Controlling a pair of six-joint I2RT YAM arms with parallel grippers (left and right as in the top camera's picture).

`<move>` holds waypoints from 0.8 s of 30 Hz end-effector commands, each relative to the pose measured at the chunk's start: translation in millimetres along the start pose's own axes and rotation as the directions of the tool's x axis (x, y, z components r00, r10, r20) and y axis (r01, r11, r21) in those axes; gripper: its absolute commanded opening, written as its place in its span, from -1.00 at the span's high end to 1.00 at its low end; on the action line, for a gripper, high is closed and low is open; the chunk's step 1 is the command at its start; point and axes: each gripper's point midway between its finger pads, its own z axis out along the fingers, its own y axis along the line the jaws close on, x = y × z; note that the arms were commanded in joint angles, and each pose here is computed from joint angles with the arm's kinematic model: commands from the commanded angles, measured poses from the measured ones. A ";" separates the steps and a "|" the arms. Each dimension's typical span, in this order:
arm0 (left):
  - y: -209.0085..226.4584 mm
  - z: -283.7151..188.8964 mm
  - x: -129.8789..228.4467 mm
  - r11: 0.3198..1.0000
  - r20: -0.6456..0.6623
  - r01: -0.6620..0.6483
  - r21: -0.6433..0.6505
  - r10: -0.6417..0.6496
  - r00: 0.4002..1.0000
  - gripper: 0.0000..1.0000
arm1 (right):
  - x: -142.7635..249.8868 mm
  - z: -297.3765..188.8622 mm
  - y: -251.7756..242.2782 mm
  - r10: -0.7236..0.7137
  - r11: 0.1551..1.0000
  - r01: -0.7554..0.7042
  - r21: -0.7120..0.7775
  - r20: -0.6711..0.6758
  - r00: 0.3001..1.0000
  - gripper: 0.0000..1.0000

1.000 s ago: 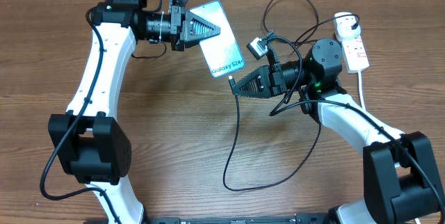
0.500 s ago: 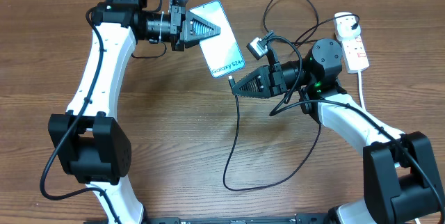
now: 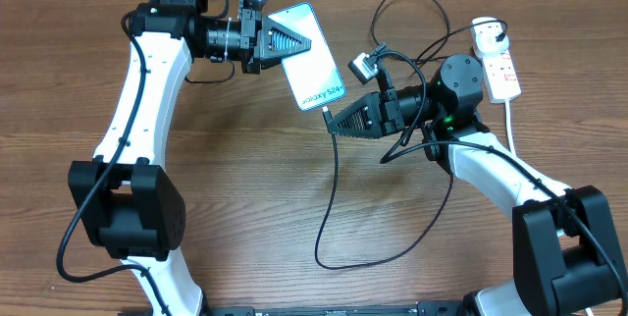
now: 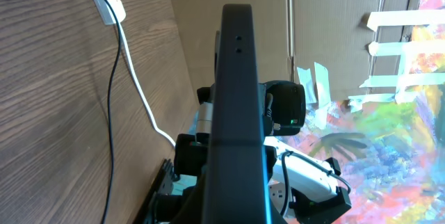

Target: Plug charger to phone and switch on socket

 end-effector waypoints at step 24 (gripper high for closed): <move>-18.1 -5.0 3.6 0.995 -0.013 -0.041 0.093 0.043 0.999 0.92 | -9.2 -4.0 12.9 -0.046 0.999 0.046 0.007 0.026 0.999 0.92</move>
